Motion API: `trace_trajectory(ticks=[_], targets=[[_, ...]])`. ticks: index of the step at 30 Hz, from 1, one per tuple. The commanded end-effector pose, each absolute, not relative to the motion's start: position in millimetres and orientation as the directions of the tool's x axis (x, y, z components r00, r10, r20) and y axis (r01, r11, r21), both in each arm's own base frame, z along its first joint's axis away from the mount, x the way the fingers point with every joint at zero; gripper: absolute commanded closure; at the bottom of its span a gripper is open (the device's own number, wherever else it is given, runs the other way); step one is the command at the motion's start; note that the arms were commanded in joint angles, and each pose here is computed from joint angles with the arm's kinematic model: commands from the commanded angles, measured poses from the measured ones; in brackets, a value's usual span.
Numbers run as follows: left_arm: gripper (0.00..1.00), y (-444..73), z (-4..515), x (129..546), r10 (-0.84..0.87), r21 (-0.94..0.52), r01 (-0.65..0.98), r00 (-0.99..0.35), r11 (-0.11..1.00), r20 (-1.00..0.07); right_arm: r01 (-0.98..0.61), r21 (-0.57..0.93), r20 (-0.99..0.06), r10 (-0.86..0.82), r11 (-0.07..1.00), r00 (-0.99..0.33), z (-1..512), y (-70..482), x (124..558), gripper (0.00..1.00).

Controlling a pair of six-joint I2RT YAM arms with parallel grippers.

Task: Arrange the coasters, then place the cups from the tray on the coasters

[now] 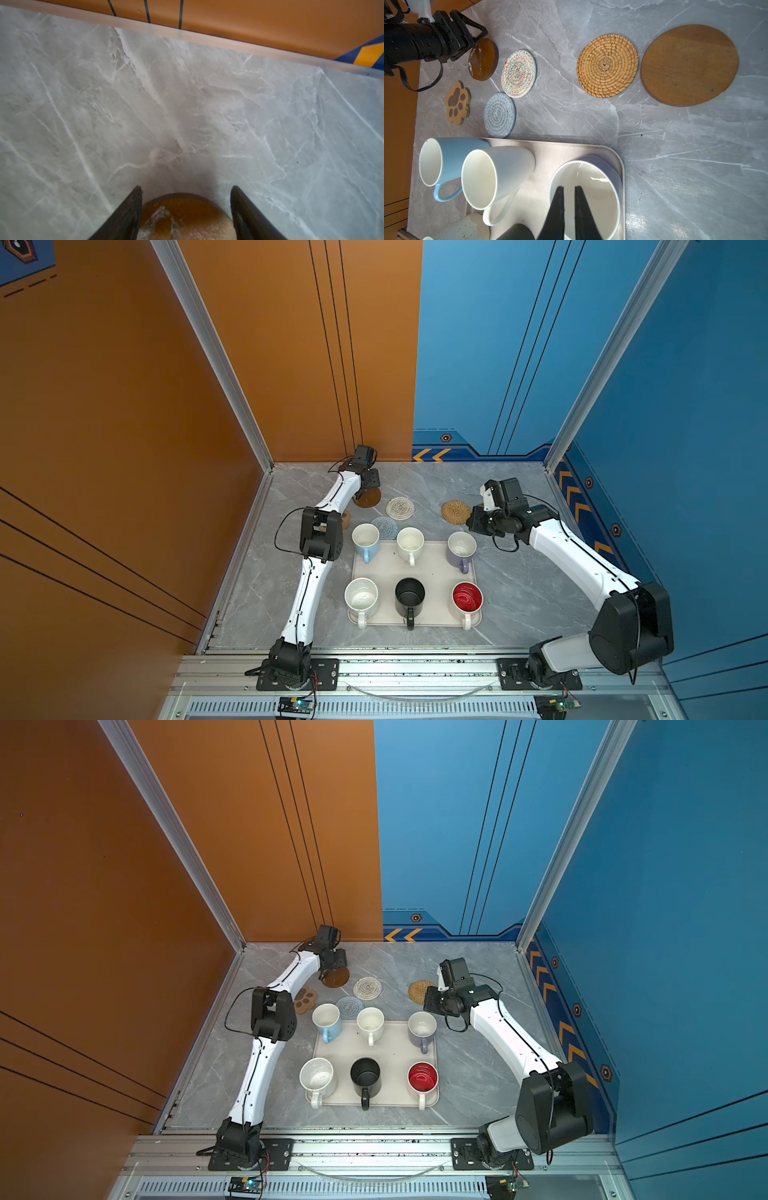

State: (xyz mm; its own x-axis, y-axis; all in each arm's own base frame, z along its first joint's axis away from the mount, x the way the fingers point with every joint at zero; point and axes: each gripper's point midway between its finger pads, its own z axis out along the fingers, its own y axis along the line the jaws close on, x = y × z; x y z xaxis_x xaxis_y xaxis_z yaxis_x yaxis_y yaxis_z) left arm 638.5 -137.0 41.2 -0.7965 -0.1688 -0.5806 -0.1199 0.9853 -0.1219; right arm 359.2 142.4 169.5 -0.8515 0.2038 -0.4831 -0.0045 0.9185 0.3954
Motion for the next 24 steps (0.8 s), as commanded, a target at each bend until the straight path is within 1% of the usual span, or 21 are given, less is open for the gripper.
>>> trace_trajectory(ticks=[1,8,18,24], targets=[[0.32,-134,13,599,-0.106,-0.041,-0.098,-0.892,0.994,-0.439,-0.007,0.401,-0.497,0.212,0.916,-0.841,175,142,354,0.89],[0.31,-132,8,590,-0.082,-0.004,-0.088,-0.906,0.996,-0.415,-0.008,0.403,-0.504,0.214,0.915,-0.837,177,140,351,0.89],[0.30,-134,2,572,-0.004,0.076,-0.035,-0.927,0.996,-0.374,-0.004,0.404,-0.510,0.221,0.915,-0.831,179,136,346,0.89],[0.30,-132,1,563,0.002,0.086,-0.030,-0.935,0.996,-0.356,-0.009,0.407,-0.510,0.219,0.913,-0.832,180,136,344,0.89]])
